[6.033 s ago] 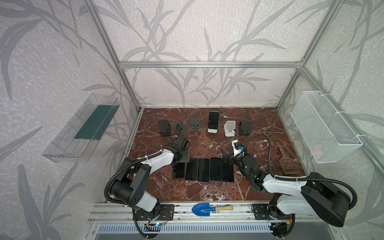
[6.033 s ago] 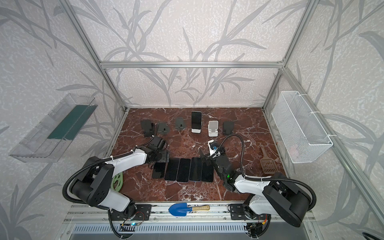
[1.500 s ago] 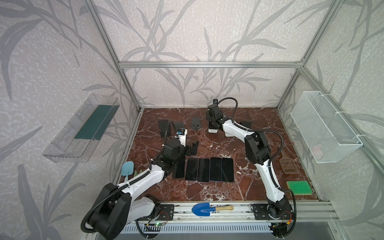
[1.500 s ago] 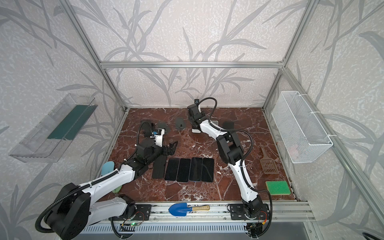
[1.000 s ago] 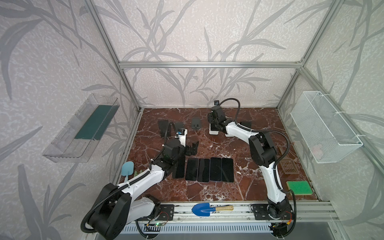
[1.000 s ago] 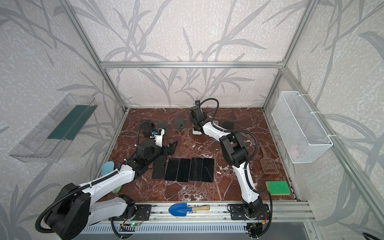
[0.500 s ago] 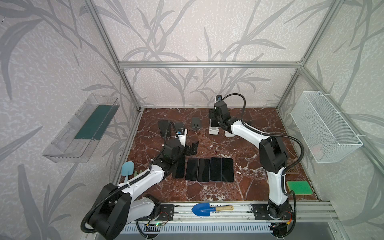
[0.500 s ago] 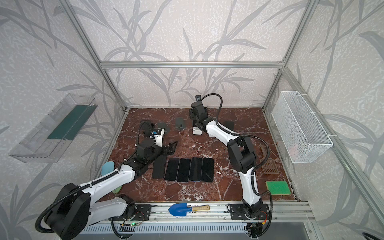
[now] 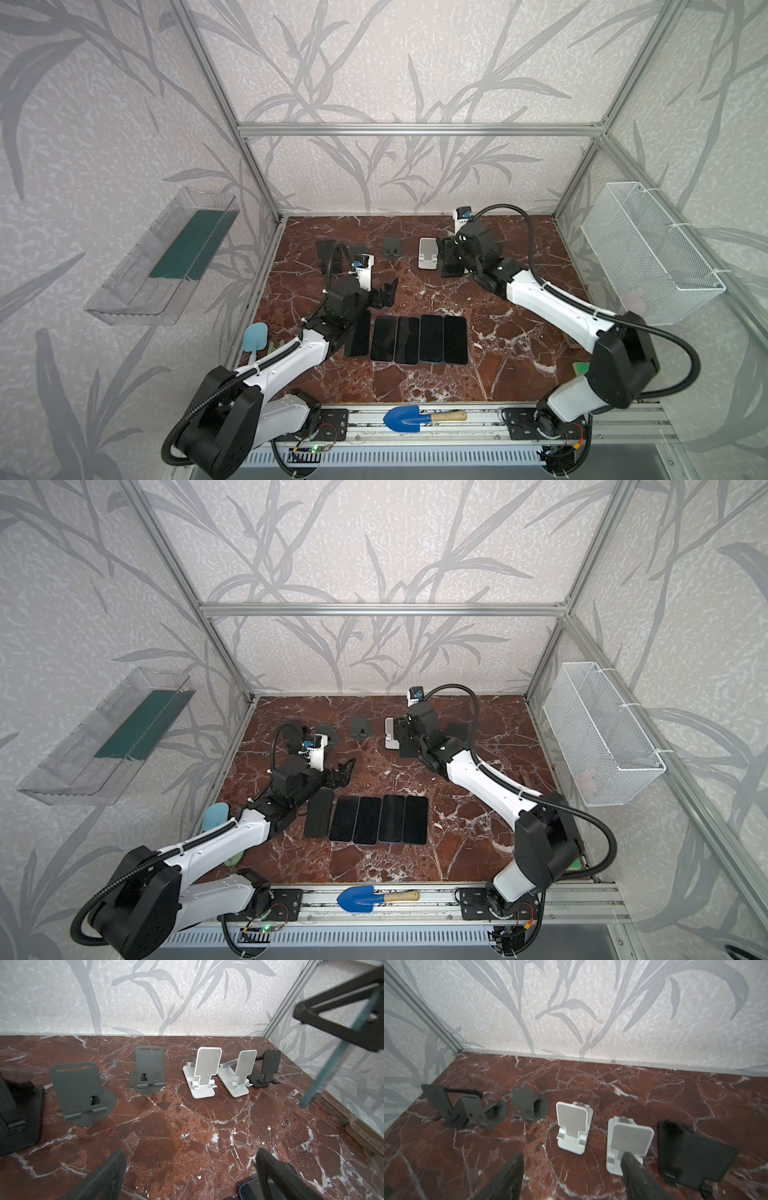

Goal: Remove the phone from the phone stand
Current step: Place the phone to the middle-right of the table.

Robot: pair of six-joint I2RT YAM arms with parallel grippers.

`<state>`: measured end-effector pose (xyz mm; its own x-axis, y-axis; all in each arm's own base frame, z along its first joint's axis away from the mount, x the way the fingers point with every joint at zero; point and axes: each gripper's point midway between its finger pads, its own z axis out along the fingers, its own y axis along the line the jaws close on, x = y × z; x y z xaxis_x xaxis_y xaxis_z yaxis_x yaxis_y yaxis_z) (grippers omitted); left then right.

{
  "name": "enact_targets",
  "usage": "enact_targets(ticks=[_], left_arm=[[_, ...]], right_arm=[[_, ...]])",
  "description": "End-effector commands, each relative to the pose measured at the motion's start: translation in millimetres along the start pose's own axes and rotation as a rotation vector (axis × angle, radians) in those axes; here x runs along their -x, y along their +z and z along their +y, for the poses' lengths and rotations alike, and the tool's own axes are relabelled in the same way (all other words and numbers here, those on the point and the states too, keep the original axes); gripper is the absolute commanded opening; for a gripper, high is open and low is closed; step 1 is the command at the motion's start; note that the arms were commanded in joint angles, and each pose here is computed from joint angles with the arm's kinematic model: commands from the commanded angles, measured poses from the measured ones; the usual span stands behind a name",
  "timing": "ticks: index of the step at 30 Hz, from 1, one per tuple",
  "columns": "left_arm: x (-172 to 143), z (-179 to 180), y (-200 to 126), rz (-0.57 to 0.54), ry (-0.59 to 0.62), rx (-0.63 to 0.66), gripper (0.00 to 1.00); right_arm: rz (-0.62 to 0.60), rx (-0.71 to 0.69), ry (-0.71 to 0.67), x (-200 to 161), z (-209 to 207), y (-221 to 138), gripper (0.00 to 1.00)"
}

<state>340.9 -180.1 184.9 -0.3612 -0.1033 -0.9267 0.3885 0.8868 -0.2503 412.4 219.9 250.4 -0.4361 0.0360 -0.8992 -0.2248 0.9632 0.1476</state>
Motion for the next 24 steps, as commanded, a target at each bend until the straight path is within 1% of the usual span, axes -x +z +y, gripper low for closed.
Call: enact_targets(ticks=[1, 6, 11, 15, 19, 24], left_arm=[[15, -6, -5, -0.067, 0.01, -0.025, 0.96], [7, -6, -5, -0.075, 0.025, -0.036, 0.96], [-4, -4, -2, -0.062, 0.039, -0.036, 0.96], [-14, -4, 1, -0.035, 0.037, -0.042, 0.96], [-21, -1, 0, -0.022, 0.033, -0.029, 0.96], [-32, 5, -3, 0.018, 0.032, 0.002, 0.96]], right_arm=[[0.02, -0.001, 0.037, -12, -11, -32, 0.54], [0.099, -0.03, 0.07, -57, -35, -68, 0.54], [0.164, -0.073, 0.086, -105, -55, -82, 0.54], [0.19, -0.102, 0.077, -130, -66, -84, 0.54], [0.245, -0.133, 0.062, -153, -75, -79, 0.55], [0.278, -0.157, 0.098, -175, -88, -75, 0.55]])
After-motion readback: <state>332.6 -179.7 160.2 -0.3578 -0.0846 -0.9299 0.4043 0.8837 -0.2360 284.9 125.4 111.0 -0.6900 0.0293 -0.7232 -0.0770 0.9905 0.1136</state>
